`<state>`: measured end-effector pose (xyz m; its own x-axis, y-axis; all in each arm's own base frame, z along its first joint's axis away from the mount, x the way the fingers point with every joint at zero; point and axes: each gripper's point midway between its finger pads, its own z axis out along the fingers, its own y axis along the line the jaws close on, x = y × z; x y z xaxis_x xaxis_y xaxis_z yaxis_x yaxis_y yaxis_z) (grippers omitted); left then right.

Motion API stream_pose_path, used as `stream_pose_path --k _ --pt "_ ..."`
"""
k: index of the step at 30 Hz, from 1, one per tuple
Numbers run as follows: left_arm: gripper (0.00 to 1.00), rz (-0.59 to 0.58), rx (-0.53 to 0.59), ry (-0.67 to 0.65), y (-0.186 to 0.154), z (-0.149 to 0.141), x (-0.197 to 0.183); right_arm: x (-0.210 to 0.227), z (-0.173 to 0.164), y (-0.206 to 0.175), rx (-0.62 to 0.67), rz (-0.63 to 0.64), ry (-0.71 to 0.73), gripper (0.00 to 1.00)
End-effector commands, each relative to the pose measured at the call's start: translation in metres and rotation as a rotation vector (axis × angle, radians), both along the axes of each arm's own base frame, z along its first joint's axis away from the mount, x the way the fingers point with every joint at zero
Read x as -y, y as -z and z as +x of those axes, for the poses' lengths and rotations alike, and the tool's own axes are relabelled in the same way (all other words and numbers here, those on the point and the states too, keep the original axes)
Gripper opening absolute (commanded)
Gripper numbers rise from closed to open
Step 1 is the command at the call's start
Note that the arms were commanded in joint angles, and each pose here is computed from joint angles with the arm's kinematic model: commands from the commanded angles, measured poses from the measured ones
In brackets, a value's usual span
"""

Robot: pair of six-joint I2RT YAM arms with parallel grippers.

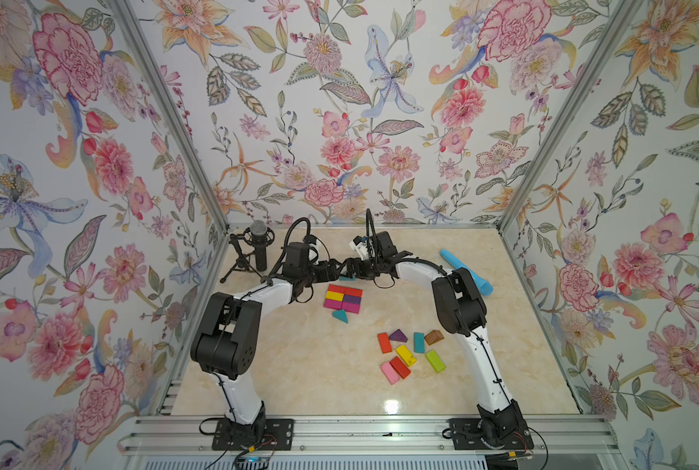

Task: Assemble a piece of candy with building blocks
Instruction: Assemble the building block at the center of the board.

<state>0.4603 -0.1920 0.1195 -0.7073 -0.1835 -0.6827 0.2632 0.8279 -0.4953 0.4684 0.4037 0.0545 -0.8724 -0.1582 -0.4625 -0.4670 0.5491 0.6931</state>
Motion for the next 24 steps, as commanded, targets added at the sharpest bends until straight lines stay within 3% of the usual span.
stream_pose_path --k 1,9,17,24 --pt "0.87 -0.001 0.029 -0.038 -0.011 0.002 -0.010 0.003 -0.010 -0.009 -0.022 -0.011 0.006 0.93" --pt "0.87 -0.009 0.010 -0.013 -0.002 -0.002 -0.004 0.023 -0.002 -0.022 -0.003 -0.010 0.049 0.94" --pt "0.88 0.005 -0.012 0.026 0.008 -0.001 0.020 0.092 0.007 -0.064 0.062 0.010 0.122 0.95" --pt "0.88 -0.020 -0.024 0.038 0.011 0.000 0.039 0.084 0.006 -0.059 0.047 0.029 0.088 0.95"
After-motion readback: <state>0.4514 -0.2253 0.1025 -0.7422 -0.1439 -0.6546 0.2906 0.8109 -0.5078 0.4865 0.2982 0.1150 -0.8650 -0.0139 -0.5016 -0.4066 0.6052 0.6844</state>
